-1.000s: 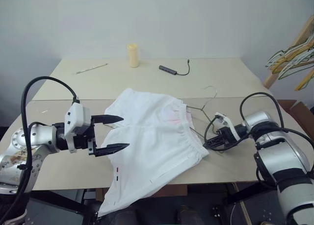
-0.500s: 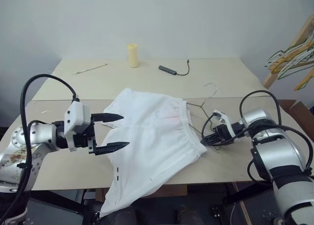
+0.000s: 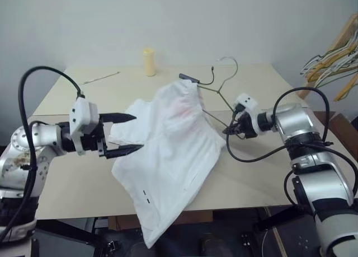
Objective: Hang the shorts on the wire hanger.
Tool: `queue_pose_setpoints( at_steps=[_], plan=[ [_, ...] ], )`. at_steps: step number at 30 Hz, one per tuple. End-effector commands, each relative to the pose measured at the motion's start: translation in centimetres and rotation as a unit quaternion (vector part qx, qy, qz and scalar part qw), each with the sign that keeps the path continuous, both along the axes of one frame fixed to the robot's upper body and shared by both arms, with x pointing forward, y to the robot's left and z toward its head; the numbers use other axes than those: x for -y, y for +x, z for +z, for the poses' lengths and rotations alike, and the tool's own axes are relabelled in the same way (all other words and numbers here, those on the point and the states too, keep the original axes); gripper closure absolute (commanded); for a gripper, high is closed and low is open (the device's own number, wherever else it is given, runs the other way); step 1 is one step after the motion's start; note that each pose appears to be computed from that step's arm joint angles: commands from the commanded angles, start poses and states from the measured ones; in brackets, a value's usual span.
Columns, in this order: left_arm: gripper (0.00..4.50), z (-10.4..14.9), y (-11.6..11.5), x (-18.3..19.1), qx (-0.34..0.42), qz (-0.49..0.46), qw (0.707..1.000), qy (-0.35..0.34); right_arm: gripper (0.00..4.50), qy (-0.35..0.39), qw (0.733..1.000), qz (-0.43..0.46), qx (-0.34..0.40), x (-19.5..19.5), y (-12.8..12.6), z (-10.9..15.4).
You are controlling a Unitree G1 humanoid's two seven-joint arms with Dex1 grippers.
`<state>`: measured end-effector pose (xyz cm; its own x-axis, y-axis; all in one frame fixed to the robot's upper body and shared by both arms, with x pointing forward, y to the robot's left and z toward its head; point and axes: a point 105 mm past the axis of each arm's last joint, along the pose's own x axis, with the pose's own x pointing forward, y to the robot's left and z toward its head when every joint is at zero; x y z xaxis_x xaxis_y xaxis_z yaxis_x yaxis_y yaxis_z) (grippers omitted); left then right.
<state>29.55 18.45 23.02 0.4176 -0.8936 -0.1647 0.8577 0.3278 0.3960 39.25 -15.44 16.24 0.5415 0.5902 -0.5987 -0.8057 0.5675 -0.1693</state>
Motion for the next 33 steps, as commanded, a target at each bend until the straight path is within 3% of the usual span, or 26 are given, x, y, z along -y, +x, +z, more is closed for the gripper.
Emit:
queue_pose_setpoints(
  at_steps=[1, 6, 10, 17, 21, 25, 33],
  plan=[
    [0.05, 2.7, 1.0, -1.2, 0.052, 0.007, 0.998, 0.019, 4.50, -0.043, 0.993, 0.048, 0.101, -2.0, -1.4, 3.2],
    [0.05, 6.0, 1.4, -1.7, 0.080, -0.028, 0.996, 0.039, 4.50, -0.085, 0.983, 0.092, 0.137, -4.0, -3.7, 3.6],
    [0.05, 6.3, 2.1, -1.3, 0.091, -0.056, 0.992, 0.072, 4.50, -0.112, 0.979, 0.107, 0.135, -4.7, -4.4, 3.2],
    [0.05, 1.8, 4.3, -0.2, 0.036, -0.101, 0.971, 0.212, 4.50, -0.127, 0.975, 0.136, 0.118, -6.0, -5.2, 3.3],
    [0.05, -0.7, 6.4, 1.2, 0.048, -0.099, 0.958, 0.265, 4.50, -0.136, 0.973, 0.146, 0.114, -6.8, -5.2, 3.5],
    [0.94, -1.6, 7.3, 2.3, 0.058, -0.104, 0.955, 0.272, 4.50, -0.140, 0.974, 0.137, 0.112, -7.2, -5.1, 3.7],
    [3.55, -2.4, 7.3, 2.3, 0.050, -0.119, 0.953, 0.275, 4.50, -0.134, 0.976, 0.133, 0.113, -7.6, -5.2, 4.3]
  ],
)
